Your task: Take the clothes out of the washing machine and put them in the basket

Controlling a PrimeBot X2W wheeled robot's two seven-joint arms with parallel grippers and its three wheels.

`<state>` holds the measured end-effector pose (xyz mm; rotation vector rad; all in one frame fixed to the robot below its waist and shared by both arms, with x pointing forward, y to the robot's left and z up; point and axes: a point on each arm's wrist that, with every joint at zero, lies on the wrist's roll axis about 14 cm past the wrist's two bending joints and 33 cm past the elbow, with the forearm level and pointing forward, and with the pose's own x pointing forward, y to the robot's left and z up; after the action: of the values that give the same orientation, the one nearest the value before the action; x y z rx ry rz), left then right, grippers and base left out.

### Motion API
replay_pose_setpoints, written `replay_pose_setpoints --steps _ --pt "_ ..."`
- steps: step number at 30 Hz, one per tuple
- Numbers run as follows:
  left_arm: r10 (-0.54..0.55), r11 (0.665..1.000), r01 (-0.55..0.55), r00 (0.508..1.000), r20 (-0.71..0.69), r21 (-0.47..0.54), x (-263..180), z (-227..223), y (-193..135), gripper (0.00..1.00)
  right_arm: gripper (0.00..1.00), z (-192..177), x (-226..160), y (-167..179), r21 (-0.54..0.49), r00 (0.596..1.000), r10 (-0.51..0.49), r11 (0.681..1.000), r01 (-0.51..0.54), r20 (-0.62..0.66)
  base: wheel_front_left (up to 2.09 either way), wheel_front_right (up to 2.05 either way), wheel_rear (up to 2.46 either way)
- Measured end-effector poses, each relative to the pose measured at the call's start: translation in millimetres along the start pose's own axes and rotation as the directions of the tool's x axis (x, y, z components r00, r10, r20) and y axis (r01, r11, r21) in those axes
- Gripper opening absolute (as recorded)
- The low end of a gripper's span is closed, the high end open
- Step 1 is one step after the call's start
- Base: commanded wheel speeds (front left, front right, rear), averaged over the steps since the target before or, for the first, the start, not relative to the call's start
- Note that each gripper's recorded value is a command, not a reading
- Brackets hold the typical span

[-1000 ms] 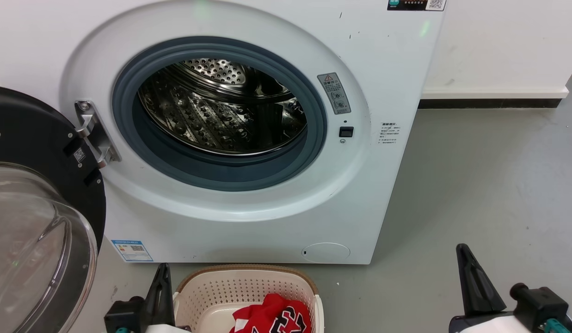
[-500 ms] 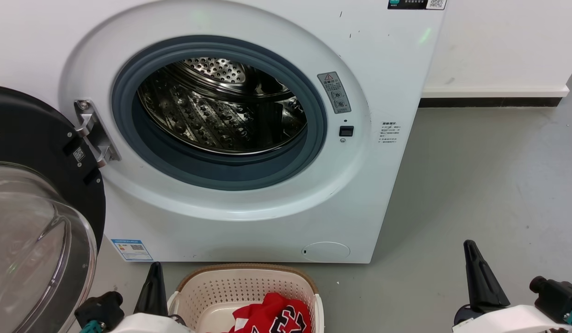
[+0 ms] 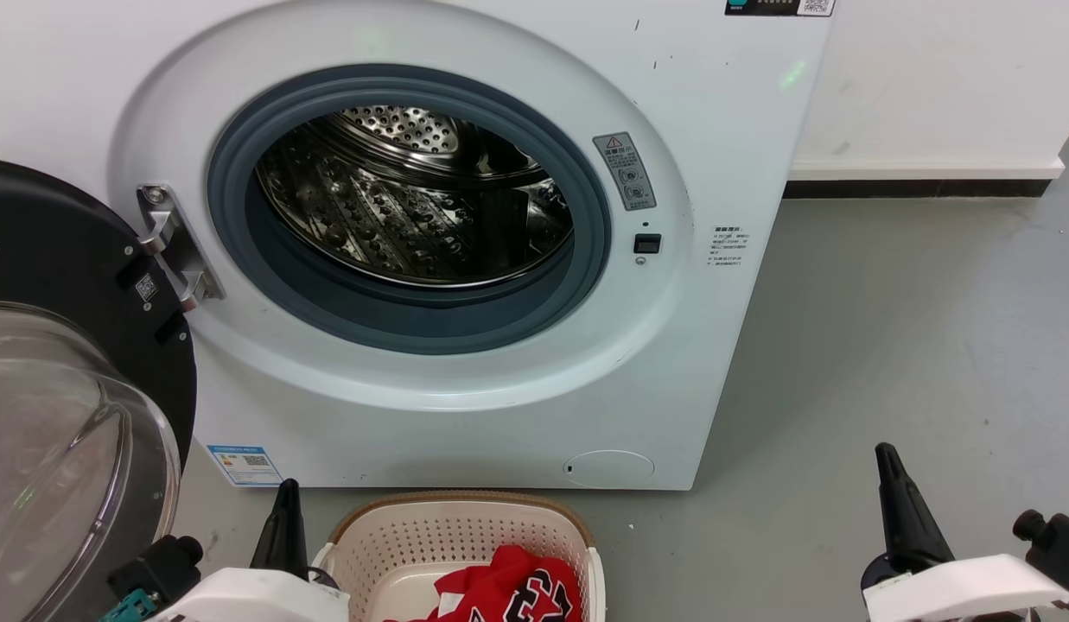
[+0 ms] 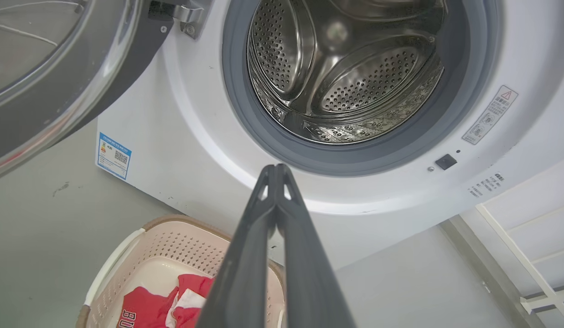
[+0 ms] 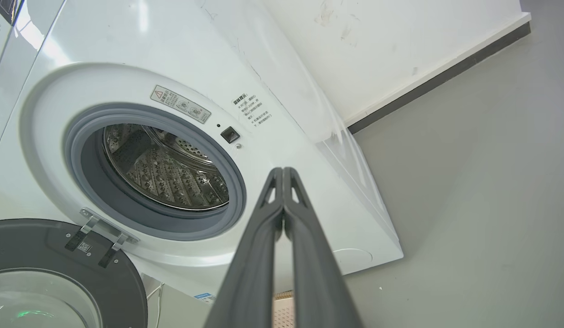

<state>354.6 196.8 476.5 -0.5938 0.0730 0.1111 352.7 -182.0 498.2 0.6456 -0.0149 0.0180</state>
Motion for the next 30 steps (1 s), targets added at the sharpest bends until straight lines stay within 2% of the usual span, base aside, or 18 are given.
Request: replay_pose_setpoints --steps 14,30 --pt "-0.003 0.979 -0.002 1.0 -0.022 -0.204 6 1 0 0.0 0.0 4 8 -4 0.189 1.0 -0.024 0.982 0.024 -0.004 0.0 0.0 0.0" --pt "-0.022 0.918 0.01 0.999 -0.025 -0.397 13 6 -3 0.0 0.0 5 14 -9 0.371 0.999 -0.043 0.928 0.045 -0.014 0.0 0.0 0.0"
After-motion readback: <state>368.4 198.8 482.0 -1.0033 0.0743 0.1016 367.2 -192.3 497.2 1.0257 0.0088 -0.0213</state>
